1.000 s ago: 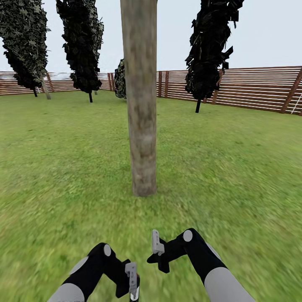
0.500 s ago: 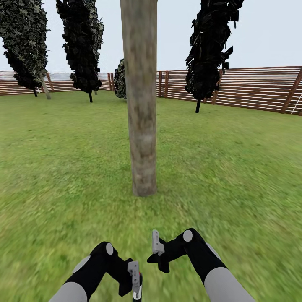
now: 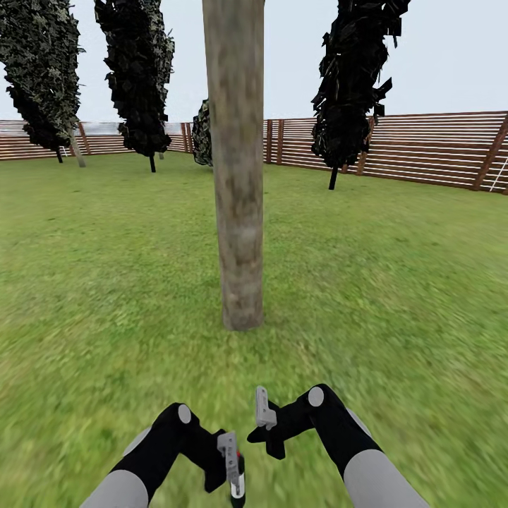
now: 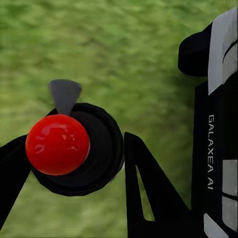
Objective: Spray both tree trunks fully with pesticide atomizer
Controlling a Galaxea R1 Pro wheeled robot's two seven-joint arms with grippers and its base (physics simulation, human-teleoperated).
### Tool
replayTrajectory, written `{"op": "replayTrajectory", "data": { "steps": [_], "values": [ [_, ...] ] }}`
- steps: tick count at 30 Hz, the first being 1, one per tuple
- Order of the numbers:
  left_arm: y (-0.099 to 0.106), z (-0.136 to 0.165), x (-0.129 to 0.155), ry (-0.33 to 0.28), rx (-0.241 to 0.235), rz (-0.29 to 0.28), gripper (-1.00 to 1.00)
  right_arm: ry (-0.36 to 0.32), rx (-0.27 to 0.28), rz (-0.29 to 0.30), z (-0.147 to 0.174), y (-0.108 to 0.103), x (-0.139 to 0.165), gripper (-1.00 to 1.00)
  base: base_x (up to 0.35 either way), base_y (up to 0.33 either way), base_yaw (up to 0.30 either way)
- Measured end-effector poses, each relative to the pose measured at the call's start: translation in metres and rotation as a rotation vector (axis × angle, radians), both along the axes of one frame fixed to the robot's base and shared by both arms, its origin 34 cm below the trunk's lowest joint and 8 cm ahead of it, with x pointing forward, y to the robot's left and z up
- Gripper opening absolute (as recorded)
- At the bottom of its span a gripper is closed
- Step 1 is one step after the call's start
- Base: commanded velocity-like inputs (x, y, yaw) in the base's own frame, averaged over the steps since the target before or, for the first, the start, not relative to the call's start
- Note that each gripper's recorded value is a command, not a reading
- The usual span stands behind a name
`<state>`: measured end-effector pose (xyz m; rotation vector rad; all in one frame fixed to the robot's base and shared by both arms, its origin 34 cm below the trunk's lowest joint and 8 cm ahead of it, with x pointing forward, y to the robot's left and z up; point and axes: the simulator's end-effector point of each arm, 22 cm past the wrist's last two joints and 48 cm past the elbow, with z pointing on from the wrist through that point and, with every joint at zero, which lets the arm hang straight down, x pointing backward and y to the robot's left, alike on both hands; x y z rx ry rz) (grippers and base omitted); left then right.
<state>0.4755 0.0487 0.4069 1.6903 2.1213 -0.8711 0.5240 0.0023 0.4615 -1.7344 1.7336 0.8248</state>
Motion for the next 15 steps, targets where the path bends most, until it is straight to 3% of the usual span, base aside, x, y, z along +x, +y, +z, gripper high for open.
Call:
{"op": "replayTrajectory", "data": {
  "steps": [15],
  "values": [
    [-0.0045, 0.0023, 0.0019, -0.002, -0.018, 0.013, -1.0, 0.001, 0.0, -0.001, -0.0001, -0.0001, 0.0, -1.0, 0.0, 0.0, 0.0]
  ]
}}
